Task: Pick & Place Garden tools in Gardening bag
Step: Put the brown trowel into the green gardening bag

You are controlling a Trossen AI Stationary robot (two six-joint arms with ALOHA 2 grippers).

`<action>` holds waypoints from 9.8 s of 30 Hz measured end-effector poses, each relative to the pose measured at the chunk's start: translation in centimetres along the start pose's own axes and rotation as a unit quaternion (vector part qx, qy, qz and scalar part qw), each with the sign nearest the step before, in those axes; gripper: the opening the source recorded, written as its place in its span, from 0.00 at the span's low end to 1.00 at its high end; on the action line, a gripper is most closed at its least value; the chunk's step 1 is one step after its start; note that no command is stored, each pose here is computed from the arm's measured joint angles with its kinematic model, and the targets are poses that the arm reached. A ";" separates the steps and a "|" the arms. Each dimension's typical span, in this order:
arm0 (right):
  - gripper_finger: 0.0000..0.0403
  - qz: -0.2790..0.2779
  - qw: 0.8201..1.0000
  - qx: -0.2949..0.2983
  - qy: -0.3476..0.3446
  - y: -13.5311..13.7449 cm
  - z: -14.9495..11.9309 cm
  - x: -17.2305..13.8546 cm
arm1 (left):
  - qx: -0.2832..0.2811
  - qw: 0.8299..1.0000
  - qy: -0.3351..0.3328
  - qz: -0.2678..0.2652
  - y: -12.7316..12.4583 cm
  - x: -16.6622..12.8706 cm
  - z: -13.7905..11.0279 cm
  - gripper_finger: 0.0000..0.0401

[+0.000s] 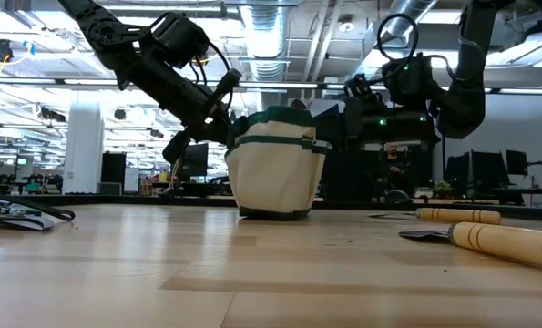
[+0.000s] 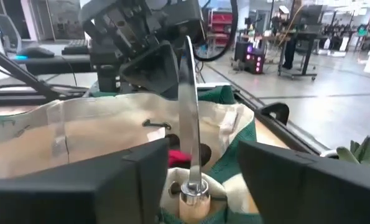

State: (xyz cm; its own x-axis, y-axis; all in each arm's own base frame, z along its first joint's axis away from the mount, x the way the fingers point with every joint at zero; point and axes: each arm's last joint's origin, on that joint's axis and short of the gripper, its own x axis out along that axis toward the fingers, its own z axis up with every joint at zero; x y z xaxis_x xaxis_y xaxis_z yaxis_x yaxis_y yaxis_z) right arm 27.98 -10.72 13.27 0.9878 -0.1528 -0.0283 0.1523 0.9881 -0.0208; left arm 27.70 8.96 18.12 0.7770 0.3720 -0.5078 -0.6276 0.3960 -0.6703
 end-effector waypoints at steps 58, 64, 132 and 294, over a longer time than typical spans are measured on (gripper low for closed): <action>0.61 -0.231 0.904 0.078 0.351 1.3 5.4 -10.6 | 0.037 0.997 0.055 -0.043 -0.3 0.0 -0.4 0.36; 0.63 -0.221 0.906 0.082 0.352 1.4 5.4 -10.6 | 0.062 0.993 0.056 -0.081 -1.1 -0.9 0.1 0.49; 0.14 -0.142 0.758 0.192 0.607 9.3 7.8 -8.1 | 0.110 0.964 -0.067 -0.233 -5.4 -13.0 3.0 0.57; 0.46 0.129 0.951 -0.208 0.188 16.4 28.9 -7.0 | -0.108 0.858 0.042 -0.501 -13.2 -9.6 0.6 0.11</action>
State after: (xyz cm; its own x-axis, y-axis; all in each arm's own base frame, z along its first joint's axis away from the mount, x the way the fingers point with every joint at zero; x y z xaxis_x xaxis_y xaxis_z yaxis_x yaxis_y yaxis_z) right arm 24.49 7.01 42.05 0.8981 0.0218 -0.4392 -0.1965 0.9135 -0.3563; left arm 28.48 0.61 32.16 0.9275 -0.1297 0.3505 0.3737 0.3130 -0.8731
